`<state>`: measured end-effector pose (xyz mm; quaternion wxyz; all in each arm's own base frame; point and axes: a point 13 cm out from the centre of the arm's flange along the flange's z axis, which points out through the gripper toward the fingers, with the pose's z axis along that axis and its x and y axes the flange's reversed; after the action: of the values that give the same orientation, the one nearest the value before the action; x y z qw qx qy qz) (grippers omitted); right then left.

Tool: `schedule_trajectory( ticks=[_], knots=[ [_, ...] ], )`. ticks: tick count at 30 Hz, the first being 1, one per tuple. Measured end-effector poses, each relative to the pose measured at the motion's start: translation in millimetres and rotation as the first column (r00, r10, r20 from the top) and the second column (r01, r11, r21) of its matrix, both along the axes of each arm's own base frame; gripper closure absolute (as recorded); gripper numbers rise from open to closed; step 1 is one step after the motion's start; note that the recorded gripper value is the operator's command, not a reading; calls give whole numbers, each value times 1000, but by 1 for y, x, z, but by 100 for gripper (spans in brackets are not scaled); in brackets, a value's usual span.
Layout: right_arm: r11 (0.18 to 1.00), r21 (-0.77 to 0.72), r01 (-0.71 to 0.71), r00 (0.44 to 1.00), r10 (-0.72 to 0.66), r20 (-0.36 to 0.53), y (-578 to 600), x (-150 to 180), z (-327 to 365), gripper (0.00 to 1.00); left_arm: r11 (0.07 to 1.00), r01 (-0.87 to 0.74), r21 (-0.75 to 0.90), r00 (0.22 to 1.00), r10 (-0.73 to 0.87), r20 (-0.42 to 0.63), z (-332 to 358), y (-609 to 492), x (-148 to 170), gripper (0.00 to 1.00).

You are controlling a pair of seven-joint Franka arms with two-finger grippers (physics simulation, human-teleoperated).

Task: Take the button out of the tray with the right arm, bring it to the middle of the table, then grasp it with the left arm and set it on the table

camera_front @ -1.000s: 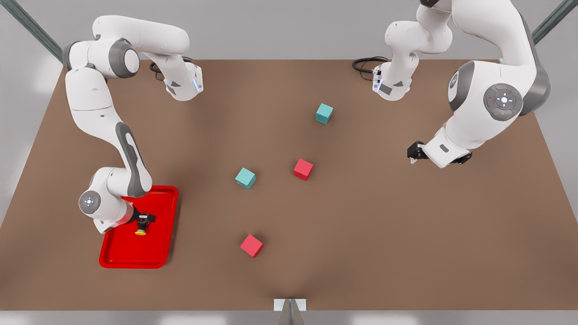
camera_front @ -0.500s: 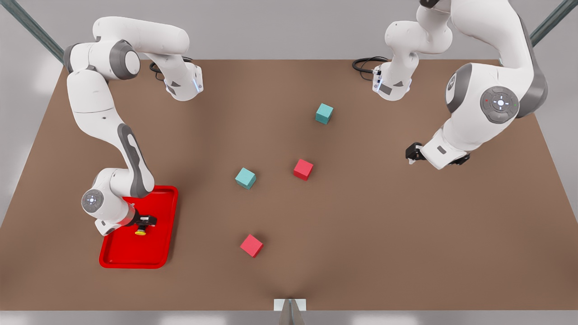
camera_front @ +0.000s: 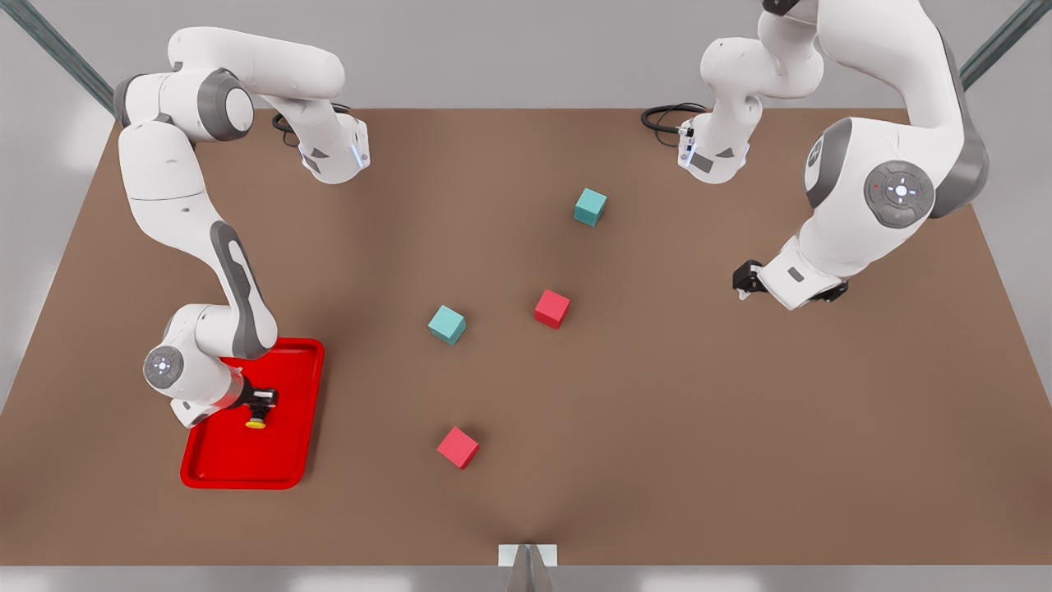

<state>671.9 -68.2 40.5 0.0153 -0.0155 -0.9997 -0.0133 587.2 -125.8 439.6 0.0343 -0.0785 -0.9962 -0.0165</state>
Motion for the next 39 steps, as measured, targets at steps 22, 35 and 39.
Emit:
schedule_trajectory(
  ticks=[22, 35, 39],
  knots=[
    [965, 91, -246, 969, 243, 34, 247, 16, 140, 61, 1000, -2, 0, 1000, 2, -2, -1, 1, 0, 0],
    [965, 103, -243, 966, 231, 113, 580, -48, 150, 61, 1000, -2, 1, 1000, 3, -7, -4, 1, 1, 0],
    [986, 100, -132, 988, 123, 97, 616, -58, 104, 61, 1000, -3, 2, 1000, 3, -7, -6, 1, 2, 0]
  ],
)
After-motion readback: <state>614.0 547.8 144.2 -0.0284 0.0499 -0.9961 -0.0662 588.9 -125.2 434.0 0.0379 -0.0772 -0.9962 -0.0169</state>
